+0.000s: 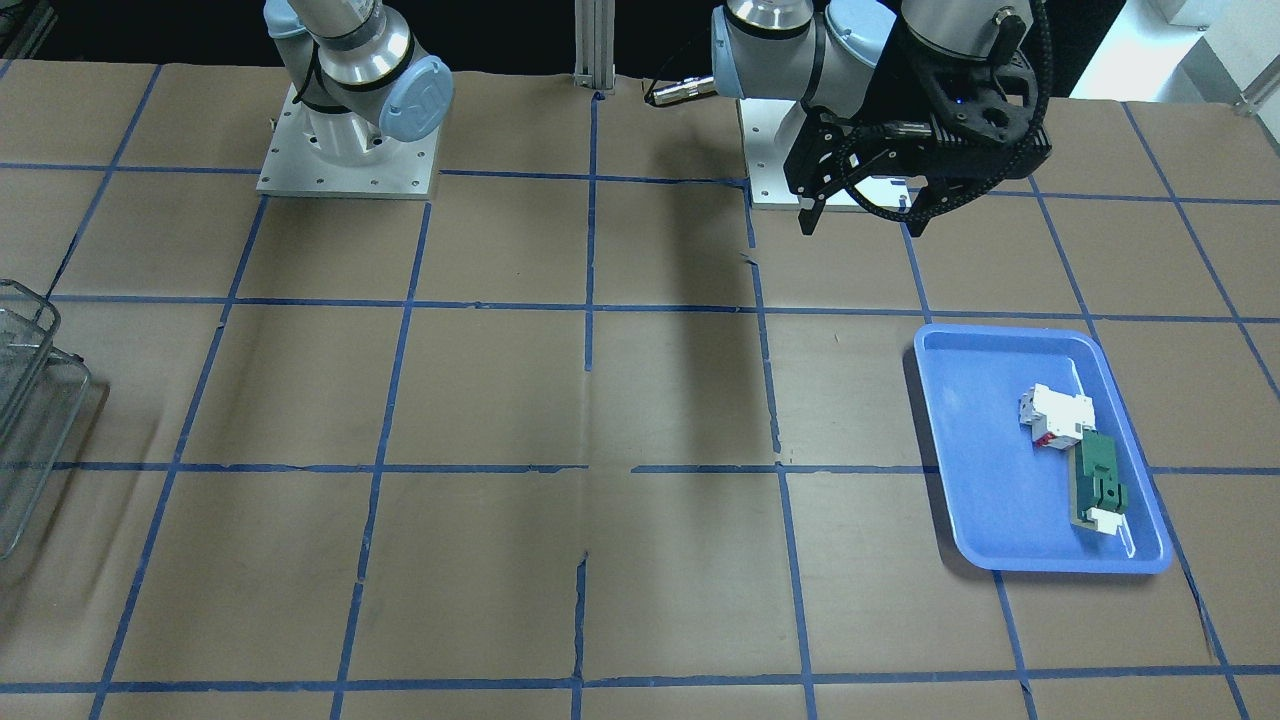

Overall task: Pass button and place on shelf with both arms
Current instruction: 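Lower the button into the mesh basket with the right gripper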

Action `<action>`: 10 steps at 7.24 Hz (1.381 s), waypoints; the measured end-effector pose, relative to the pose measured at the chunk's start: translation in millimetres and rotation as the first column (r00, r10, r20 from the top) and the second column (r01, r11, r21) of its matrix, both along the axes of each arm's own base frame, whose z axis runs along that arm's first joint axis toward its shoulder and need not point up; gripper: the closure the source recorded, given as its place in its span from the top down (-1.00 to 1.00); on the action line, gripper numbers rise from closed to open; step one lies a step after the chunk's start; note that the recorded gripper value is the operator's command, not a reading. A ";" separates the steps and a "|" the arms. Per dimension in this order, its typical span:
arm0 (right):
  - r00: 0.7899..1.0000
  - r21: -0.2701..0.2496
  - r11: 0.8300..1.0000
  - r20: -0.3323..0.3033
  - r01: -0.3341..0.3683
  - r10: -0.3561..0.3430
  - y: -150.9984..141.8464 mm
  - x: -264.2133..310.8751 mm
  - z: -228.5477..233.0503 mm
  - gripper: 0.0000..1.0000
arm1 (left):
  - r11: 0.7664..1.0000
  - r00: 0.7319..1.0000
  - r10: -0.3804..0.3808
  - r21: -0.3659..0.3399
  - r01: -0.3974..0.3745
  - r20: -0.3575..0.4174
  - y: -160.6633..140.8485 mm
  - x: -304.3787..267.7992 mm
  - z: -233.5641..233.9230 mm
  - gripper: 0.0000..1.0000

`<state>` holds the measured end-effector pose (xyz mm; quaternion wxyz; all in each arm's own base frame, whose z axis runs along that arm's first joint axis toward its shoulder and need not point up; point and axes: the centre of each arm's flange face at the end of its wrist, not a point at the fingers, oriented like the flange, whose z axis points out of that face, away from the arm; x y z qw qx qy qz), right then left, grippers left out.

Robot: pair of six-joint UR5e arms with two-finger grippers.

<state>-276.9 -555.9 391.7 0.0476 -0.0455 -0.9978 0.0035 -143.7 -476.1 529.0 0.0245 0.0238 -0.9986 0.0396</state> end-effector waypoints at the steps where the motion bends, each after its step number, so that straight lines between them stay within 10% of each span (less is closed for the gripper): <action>1: 1.000 0.002 1.000 -0.003 0.001 -0.001 0.0 -0.4 -0.7 0.84 | 1.000 1.000 -0.001 0.000 0.001 -0.001 0.0 -0.1 0.1 1.00; 5: 1.000 0.008 1.000 -0.005 0.001 -0.001 1.0 -0.2 -0.1 0.75 | 1.000 1.000 -0.002 0.001 0.002 -0.010 0.4 -1.0 -0.2 1.00; 6: 1.000 0.003 1.000 -0.006 -0.001 0.001 0.6 0.7 3.3 -0.21 | 1.000 1.000 -0.002 0.000 0.002 -0.018 0.6 -1.8 0.2 1.00; 7: 1.000 -0.003 1.000 -0.007 -0.002 0.002 0.1 1.3 7.4 -0.42 | 1.000 1.000 -0.003 0.000 0.003 -0.022 0.7 -2.2 0.4 1.00; 8: 1.000 -0.003 1.000 -0.007 -0.002 0.002 -0.2 1.5 8.8 0.05 | 1.000 1.000 -0.003 0.001 0.003 -0.025 0.7 -2.5 -0.3 1.00; 9: 1.000 -0.002 1.000 -0.008 -0.002 0.002 0.0 1.6 9.5 0.99 | 1.000 1.000 -0.003 0.003 0.003 -0.027 0.9 -2.7 -1.3 1.00; 10: 1.000 -0.002 1.000 -0.010 -0.003 0.003 0.2 1.6 10.1 1.00 | 1.000 1.000 -0.003 0.004 0.003 -0.028 0.8 -2.8 -1.8 1.00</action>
